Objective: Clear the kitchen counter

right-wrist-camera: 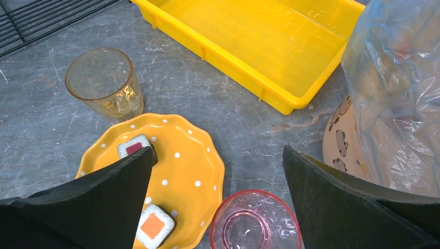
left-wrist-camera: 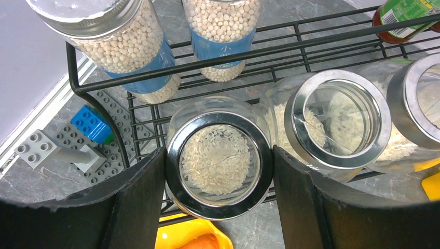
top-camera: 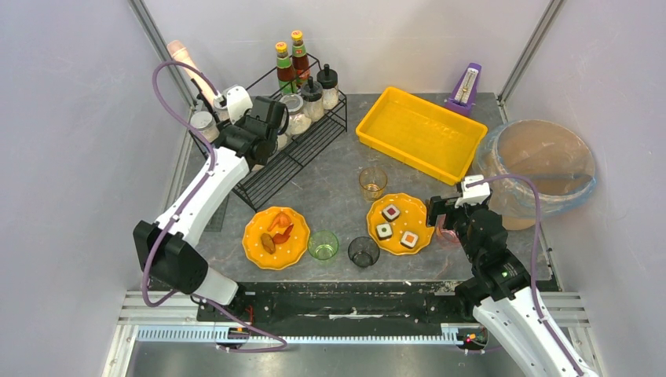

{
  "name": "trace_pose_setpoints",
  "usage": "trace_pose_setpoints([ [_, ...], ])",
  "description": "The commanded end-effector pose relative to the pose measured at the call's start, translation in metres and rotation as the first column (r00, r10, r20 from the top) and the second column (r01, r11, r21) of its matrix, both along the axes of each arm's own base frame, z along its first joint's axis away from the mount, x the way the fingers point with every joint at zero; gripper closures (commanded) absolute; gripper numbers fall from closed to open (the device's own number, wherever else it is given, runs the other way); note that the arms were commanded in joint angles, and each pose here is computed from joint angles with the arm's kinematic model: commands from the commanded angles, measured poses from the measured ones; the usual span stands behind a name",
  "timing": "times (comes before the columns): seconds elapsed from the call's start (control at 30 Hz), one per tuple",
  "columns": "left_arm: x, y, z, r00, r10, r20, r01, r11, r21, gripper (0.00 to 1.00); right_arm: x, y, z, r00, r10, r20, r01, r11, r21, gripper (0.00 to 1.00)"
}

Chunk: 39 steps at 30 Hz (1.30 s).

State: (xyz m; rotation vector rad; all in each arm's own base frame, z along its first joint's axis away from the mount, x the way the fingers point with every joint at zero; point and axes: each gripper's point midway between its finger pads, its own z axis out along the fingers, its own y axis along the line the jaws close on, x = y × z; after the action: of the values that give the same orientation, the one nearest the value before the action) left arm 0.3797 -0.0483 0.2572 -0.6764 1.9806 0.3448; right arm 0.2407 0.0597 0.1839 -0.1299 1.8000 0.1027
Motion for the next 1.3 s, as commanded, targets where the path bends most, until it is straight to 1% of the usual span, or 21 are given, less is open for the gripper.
trace_pose_setpoints([
  [0.0, 0.003, -0.017, 0.018, 0.995, -0.059, 0.083, 0.067, 0.993, -0.095, 0.47, 0.005, 0.000, 0.010, 0.999, -0.013, 0.042, 0.013, 1.000, 0.021, 0.02],
  [0.1, 0.002, -0.017, 0.022, 0.994, -0.062, 0.093, 0.071, 0.992, -0.102, 0.40, 0.005, 0.001, 0.008, 0.999, -0.009, 0.041, 0.008, 1.000, 0.024, 0.02],
  [0.17, 0.001, -0.015, 0.025, 0.993, -0.060, 0.098, 0.069, 0.993, -0.096, 0.38, 0.004, 0.001, 0.009, 0.999, -0.008, 0.042, 0.007, 1.000, 0.027, 0.02],
  [0.2, 0.000, -0.014, 0.026, 0.993, -0.060, 0.099, 0.069, 0.993, -0.094, 0.31, 0.004, 0.002, 0.009, 0.999, -0.006, 0.044, 0.005, 1.000, 0.029, 0.02],
  [0.3, -0.002, -0.011, 0.028, 0.993, -0.053, 0.101, 0.061, 0.995, -0.080, 0.29, 0.003, 0.001, 0.011, 0.999, -0.007, 0.050, 0.006, 0.999, 0.035, 0.02],
  [0.33, -0.002, -0.010, 0.028, 0.993, -0.053, 0.101, 0.061, 0.995, -0.075, 0.24, 0.003, 0.002, 0.012, 0.999, -0.007, 0.052, 0.005, 0.999, 0.038, 0.02],
  [0.37, -0.002, -0.010, 0.028, 0.993, -0.054, 0.100, 0.061, 0.995, -0.072, 0.22, 0.003, 0.001, 0.011, 0.999, -0.008, 0.050, 0.006, 0.999, 0.037, 0.02],
  [0.67, -0.002, -0.011, 0.031, 0.993, -0.060, 0.106, 0.069, 0.994, -0.082, 0.18, 0.001, 0.001, 0.016, 0.999, -0.004, 0.050, 0.002, 0.999, 0.038, 0.02],
  [0.77, -0.005, -0.011, 0.037, 0.990, -0.065, 0.127, 0.076, 0.993, -0.089, 0.18, 0.000, 0.001, 0.018, 0.999, -0.005, 0.053, 0.003, 0.999, 0.042, 0.02],
  [0.93, -0.014, -0.010, 0.056, 0.979, -0.113, 0.172, 0.130, 0.987, -0.091, 0.17, -0.001, 0.001, 0.021, 0.999, -0.005, 0.054, 0.002, 0.999, 0.053, 0.02],
  [1.0, -0.018, -0.016, 0.063, 0.965, -0.185, 0.185, 0.203, 0.976, -0.084, 0.17, -0.001, 0.002, 0.021, 0.999, -0.002, 0.051, 0.000, 0.999, 0.053, 0.02],
  [1.07, -0.024, -0.023, 0.072, 0.936, -0.282, 0.212, 0.301, 0.952, -0.062, 0.16, 0.000, 0.004, 0.023, 0.999, 0.006, 0.050, -0.009, 0.998, 0.059, 0.02],
  [1.13, -0.032, -0.025, 0.078, 0.907, -0.342, 0.246, 0.362, 0.932, -0.037, 0.16, 0.001, 0.006, 0.025, 0.999, 0.015, 0.044, -0.018, 0.998, 0.061, 0.02],
  [1.2, -0.041, -0.030, 0.087, 0.861, -0.417, 0.292, 0.437, 0.899, -0.005, 0.16, 0.002, 0.009, 0.028, 0.999, 0.023, 0.038, -0.026, 0.998, 0.061, 0.02],
  [1.27, -0.052, -0.030, 0.095, 0.824, -0.462, 0.327, 0.481, 0.876, 0.026, 0.16, 0.004, 0.012, 0.032, 0.999, 0.031, 0.029, -0.033, 0.997, 0.063, 0.02],
])
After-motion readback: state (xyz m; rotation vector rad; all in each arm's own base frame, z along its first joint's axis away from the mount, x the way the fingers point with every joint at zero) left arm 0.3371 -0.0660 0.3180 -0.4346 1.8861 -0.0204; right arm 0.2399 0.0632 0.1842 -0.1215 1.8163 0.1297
